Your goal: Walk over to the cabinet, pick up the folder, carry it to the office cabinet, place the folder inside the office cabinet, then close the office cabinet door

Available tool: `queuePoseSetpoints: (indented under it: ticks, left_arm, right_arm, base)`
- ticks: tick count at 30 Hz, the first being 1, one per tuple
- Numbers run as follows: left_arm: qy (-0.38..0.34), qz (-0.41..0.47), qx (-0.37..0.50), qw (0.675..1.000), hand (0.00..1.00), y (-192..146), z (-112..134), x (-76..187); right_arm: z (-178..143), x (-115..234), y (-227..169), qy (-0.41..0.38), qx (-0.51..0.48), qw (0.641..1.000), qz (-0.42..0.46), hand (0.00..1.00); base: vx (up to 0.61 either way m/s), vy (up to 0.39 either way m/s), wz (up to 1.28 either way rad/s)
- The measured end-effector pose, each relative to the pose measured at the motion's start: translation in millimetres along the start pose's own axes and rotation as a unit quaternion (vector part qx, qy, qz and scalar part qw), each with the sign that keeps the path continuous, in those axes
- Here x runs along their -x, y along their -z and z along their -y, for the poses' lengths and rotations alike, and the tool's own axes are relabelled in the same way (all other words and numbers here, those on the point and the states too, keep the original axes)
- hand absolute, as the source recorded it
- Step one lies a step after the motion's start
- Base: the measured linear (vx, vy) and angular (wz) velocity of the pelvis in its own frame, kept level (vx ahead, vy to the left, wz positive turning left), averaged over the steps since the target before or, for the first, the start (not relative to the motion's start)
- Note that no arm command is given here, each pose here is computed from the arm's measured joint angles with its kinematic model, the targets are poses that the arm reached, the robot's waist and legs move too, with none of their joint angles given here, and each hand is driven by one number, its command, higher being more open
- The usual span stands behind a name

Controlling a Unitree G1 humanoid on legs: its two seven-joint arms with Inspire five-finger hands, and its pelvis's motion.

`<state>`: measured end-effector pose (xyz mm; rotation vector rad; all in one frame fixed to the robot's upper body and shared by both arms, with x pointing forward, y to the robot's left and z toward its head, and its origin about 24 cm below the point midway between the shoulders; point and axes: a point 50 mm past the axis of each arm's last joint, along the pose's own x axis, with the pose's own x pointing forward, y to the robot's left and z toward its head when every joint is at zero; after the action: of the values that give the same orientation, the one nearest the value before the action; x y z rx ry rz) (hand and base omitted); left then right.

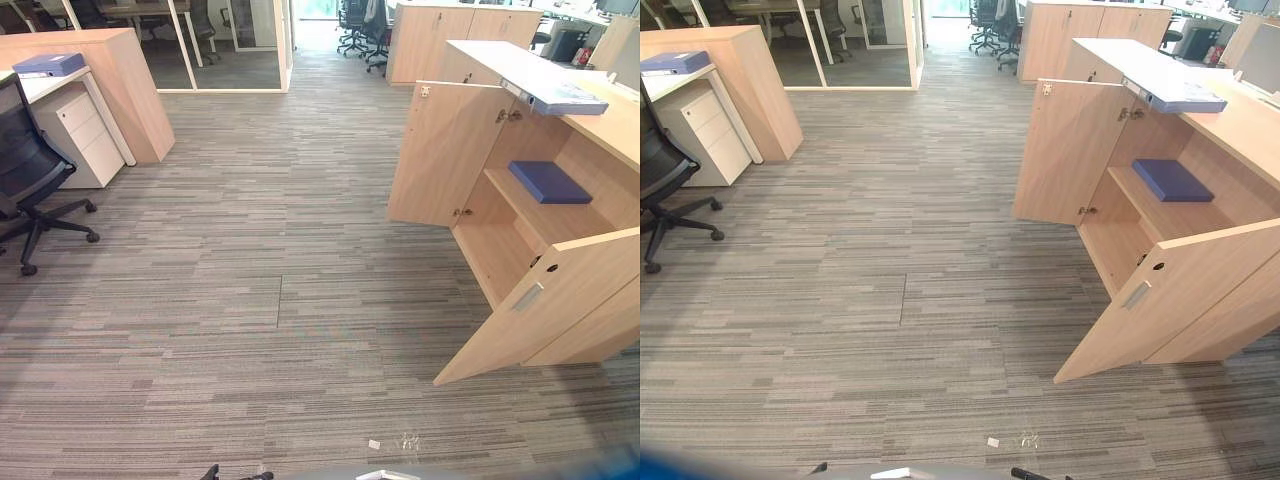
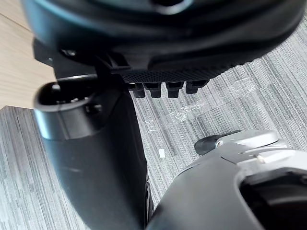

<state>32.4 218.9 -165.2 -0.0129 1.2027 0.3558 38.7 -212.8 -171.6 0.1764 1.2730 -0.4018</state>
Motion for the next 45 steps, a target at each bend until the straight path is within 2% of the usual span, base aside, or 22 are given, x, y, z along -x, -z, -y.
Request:
queuePoseSetpoints:
  ticks: [8, 33, 39, 45]
  left_arm:
    - [0.011, -0.007, 0.029, 0.999, 1.00, 1.9, 0.2, -0.3]
    - [0.011, -0.006, 0.031, 0.999, 1.00, 0.3, 0.6, -0.9]
    - [-0.006, -0.002, 0.107, 0.994, 1.00, -3.2, 1.1, -1.9]
    - [-0.013, 0.039, 0.191, 0.981, 1.00, -17.2, 7.3, -0.5]
  right_arm:
    - [-1.3, -0.9, -2.8, -0.004, -0.008, 1.000, 0.000, 1.00]
    - [-2.2, -1.3, -4.8, -0.007, -0.008, 1.000, 0.002, 1.00]
    - [-4.9, -1.6, -12.8, -0.010, -0.018, 1.000, 0.017, 1.00]
    - [-0.3, -0.6, -18.1, -0.002, -0.017, 0.999, 0.031, 1.00]
  base:
    - [0.00, -0.002, 0.00]
    - [0.00, -0.001, 0.00]
    - [-0.01, -0.009, 0.02]
    - [0.03, 0.022, 0.06]
